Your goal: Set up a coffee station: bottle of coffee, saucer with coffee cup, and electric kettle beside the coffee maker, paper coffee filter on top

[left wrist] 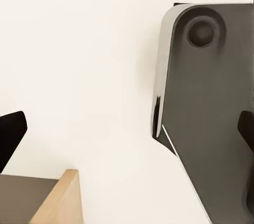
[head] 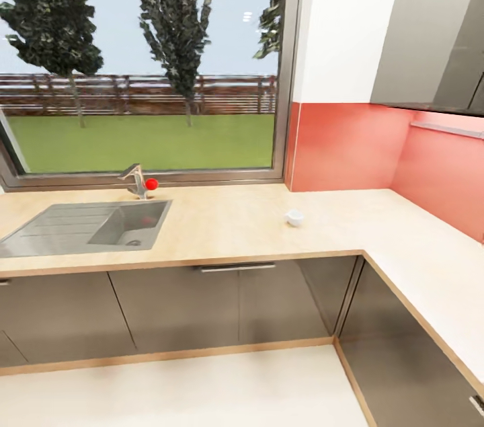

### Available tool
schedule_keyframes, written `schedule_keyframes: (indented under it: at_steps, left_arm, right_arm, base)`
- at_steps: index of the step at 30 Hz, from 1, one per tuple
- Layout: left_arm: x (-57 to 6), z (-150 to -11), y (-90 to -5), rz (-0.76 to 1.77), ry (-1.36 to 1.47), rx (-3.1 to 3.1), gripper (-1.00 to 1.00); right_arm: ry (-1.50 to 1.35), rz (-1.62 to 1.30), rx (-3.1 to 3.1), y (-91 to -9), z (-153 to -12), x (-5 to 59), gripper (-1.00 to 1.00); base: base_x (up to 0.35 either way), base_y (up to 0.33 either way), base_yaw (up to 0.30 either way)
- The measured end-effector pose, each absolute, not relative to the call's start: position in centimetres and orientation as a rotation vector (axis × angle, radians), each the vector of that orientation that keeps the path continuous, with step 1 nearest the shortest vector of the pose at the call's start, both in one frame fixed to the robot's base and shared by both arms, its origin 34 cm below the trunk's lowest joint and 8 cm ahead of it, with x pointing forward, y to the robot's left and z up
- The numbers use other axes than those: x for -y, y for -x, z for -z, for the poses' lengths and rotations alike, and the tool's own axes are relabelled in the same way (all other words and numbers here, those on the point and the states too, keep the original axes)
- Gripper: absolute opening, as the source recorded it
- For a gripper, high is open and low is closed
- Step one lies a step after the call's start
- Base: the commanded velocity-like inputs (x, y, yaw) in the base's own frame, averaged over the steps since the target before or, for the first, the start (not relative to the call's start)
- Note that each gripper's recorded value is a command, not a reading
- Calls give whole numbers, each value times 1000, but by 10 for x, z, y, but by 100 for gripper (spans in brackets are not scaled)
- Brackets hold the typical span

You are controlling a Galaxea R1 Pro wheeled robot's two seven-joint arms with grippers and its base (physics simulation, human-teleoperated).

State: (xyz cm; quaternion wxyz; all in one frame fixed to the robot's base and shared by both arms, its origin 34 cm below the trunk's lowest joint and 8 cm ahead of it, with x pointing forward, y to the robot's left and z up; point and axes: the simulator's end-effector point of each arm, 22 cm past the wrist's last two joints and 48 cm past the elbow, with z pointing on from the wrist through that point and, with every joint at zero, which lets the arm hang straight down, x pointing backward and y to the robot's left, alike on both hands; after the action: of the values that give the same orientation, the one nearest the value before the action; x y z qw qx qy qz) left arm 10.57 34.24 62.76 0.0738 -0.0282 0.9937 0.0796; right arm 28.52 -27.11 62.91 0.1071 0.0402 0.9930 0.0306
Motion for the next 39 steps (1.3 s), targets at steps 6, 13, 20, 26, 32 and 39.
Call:
schedule_keyframes:
  at_steps: [6, 13, 20, 26, 32, 39]
  left_arm:
    - [-341, -627, -97, -241, 90, -3000, 100]
    - [-340, -627, -97, -241, 92, -3001, 100]
    - [-341, -627, -96, -242, 94, -3001, 100]
    - [-341, -627, -96, -242, 95, -3002, 100]
    - [-341, -627, -96, -242, 96, -3001, 100]
    - [-342, -628, -96, -244, 98, -3000, 100]
  right_arm:
    - [-117, -137, -2874, -309, -634, 252, 100]
    - [-86, -262, -2766, -358, -650, 207, 100]
    - [-64, -309, -2652, -409, -670, 188, 100]
    - [-64, -327, -2553, -453, -691, 180, 100]
    - [-51, -339, -2456, -494, -714, 173, 100]
    - [-25, -448, -2125, -577, -801, 128, 100]
  base:
    - [0, -91, 1]
    - [0, 0, 0]
    - [0, 0, 0]
    - [0, 0, 0]
    - [0, 0, 0]
    - [0, 0, 0]
